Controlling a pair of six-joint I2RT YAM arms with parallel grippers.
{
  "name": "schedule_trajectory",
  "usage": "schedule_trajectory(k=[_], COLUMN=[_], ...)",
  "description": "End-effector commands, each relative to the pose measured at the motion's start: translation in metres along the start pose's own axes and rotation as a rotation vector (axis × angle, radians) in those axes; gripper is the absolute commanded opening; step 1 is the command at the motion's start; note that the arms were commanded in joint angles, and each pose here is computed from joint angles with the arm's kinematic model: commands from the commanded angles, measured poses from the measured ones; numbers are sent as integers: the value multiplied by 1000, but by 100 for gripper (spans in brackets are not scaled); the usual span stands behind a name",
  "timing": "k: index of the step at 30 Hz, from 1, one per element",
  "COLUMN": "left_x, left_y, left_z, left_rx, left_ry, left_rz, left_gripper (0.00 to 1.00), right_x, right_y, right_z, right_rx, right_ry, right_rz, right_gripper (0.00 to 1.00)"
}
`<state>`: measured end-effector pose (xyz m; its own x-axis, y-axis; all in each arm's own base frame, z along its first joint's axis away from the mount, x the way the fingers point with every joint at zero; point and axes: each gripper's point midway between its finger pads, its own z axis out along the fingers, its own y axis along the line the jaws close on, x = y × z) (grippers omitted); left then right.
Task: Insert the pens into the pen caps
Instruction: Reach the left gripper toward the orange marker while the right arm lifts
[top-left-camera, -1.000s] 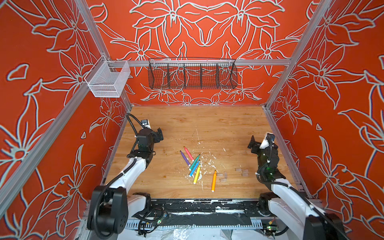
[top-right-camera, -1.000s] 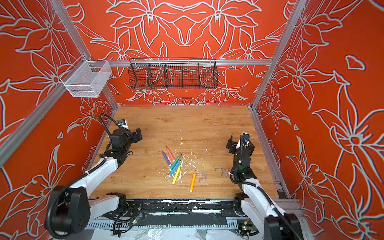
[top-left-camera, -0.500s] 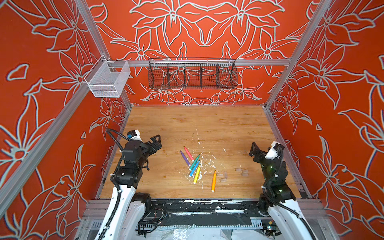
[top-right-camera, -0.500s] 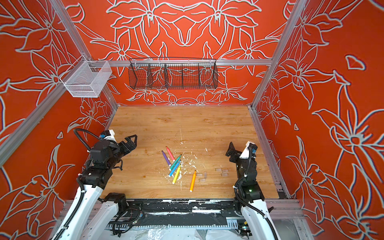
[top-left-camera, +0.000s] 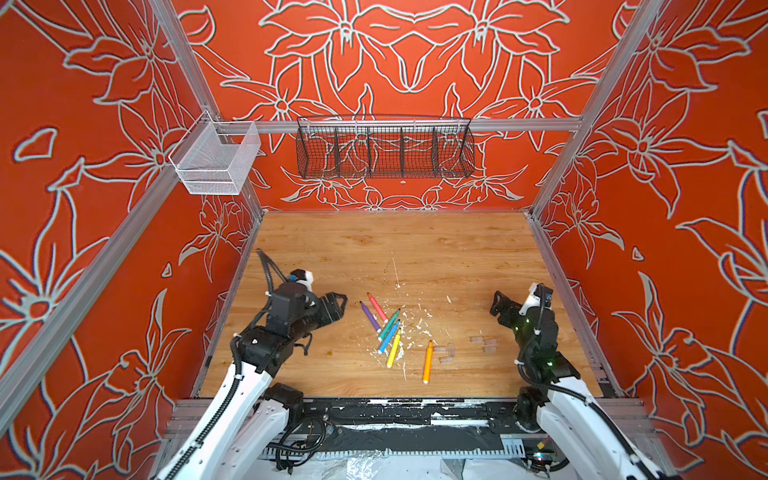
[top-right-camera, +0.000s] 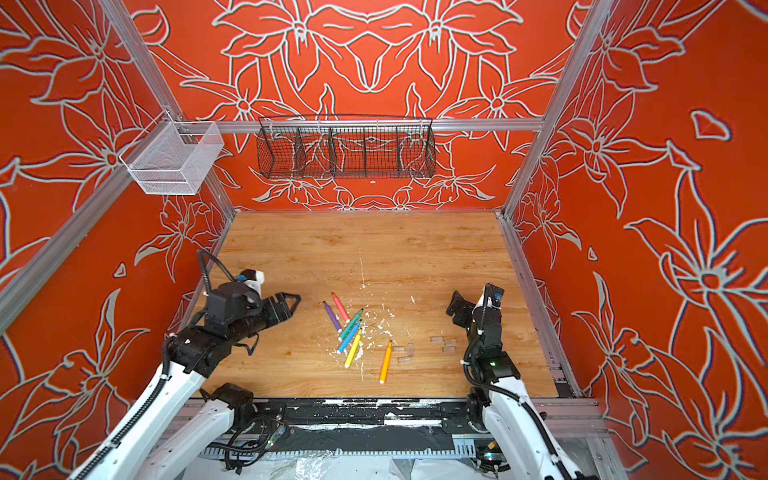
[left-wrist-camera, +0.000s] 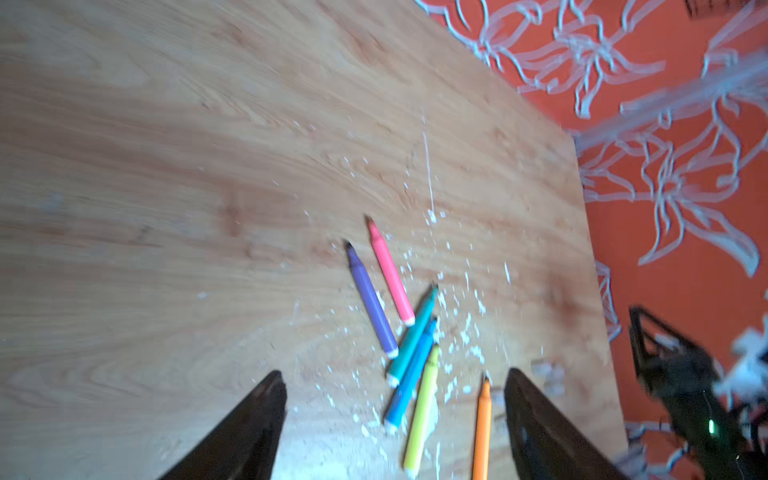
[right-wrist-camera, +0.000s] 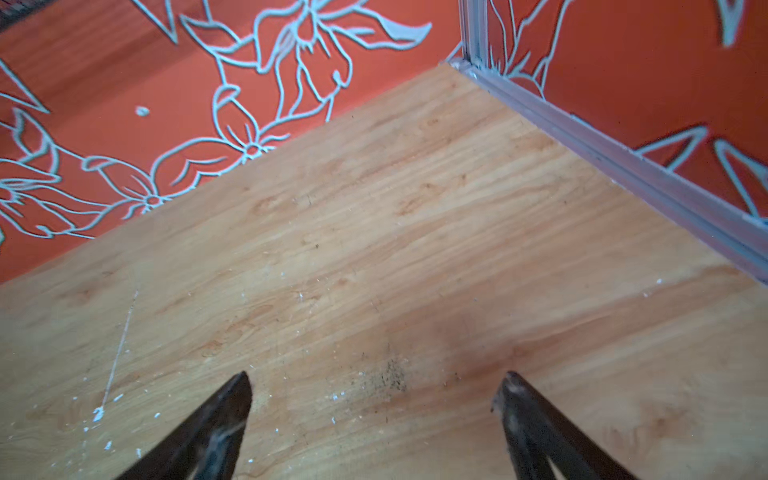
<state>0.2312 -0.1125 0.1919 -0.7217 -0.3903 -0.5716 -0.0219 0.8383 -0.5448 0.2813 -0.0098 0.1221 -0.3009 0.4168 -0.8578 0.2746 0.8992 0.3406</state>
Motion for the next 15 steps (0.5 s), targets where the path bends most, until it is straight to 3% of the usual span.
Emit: schedule_trajectory(k=[1,4,9,15], left_x=[30,66,124,191], left_y=[-3,-21,-59,-95], left_z=[0,14,27,41], left_rx=[-99,-109,-130,-112], left_ry=[36,109,258,338], left_rz=[57,129,243,348], left_gripper=[75,72,64,59], right_x=[-21,-19,-18,-17], right_y=[7,11,14,17], right_z=[1,1,2,5], right_rx=[-9,-35,-48,-59], right_ry=[-46,-43,-39,-20], right_rz=[37,31,27,18], right_gripper=[93,86,85,79])
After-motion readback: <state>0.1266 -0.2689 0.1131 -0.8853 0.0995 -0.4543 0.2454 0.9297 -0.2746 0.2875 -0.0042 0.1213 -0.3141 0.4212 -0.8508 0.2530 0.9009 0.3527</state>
